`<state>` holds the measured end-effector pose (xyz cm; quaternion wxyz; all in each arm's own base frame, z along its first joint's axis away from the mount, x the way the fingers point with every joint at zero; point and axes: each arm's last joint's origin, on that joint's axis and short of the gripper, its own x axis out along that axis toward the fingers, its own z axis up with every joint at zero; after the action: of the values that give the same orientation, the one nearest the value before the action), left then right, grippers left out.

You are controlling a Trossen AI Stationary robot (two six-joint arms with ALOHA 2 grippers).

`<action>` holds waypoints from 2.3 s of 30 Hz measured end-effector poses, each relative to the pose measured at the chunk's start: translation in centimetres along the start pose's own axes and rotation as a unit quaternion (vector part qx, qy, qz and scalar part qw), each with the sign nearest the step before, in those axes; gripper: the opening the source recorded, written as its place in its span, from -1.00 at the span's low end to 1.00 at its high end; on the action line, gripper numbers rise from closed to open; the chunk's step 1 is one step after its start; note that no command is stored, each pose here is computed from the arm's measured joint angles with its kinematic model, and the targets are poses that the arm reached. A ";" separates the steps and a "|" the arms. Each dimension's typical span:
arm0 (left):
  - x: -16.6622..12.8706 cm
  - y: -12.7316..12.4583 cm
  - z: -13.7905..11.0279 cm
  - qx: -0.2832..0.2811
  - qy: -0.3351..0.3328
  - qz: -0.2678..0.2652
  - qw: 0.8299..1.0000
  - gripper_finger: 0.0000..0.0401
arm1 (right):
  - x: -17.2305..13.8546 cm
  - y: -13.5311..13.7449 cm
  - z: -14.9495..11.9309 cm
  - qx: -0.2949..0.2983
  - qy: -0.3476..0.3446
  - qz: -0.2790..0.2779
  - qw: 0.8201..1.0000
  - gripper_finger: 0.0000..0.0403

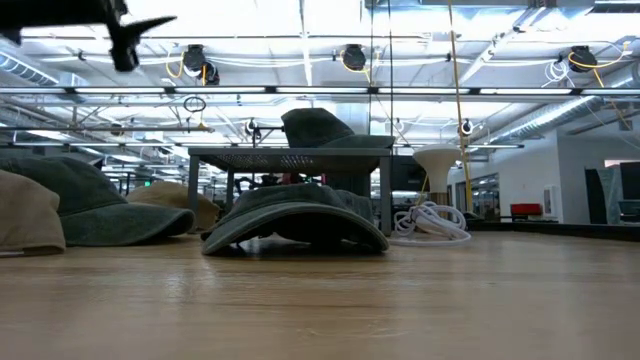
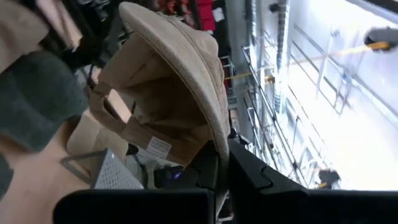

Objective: Pick & Place hat
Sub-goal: Put the right brown cap on the shelf

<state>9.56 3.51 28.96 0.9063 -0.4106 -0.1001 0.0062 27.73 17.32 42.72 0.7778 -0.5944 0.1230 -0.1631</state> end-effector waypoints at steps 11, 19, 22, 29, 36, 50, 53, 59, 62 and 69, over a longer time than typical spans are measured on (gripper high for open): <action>6.4 -4.5 4.1 -0.087 0.116 0.010 0.989 0.18 | -1.3 1.6 0.3 -0.127 -0.012 0.046 0.991 -0.97; 9.0 -6.2 4.8 -0.092 0.210 0.069 0.971 0.18 | -2.2 1.5 0.0 -0.124 0.026 0.040 0.991 -0.97; 9.3 -6.8 4.6 -0.096 0.235 0.087 0.963 0.18 | -2.4 1.2 -0.1 -0.116 0.025 0.040 0.992 -0.97; 10.6 -8.3 4.2 -0.109 0.235 0.090 0.962 0.18 | -2.5 1.1 -0.2 -0.116 0.023 0.040 0.992 -0.97; 12.4 -8.2 2.4 -0.135 0.272 0.106 0.947 0.18 | -2.5 1.1 -0.1 -0.122 0.013 0.043 0.992 -0.97; 14.4 -9.2 1.0 -0.162 0.289 0.045 0.942 0.18 | -2.5 1.1 -0.1 -0.121 0.011 0.044 0.992 -0.97; 14.5 -9.2 0.9 -0.184 0.289 0.053 0.938 0.09 | -2.5 1.1 -0.1 -0.121 0.011 0.044 0.992 -0.97; 14.4 -9.3 0.9 -0.205 0.306 0.047 0.929 -0.56 | -2.5 1.1 -0.1 -0.121 0.011 0.044 0.992 -0.97; 14.4 -9.4 0.9 -0.198 0.304 0.039 0.931 -0.89 | -2.5 1.1 -0.1 -0.121 0.011 0.044 0.992 -0.96; 14.8 -11.0 2.5 -0.176 0.257 -0.066 0.948 -0.87 | -2.4 1.2 -0.2 -0.093 0.015 0.047 0.994 -0.93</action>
<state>22.78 -0.52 41.34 0.8129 -0.5438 0.1105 -0.1769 25.54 18.39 41.46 0.7239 -0.6552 0.1776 -0.1231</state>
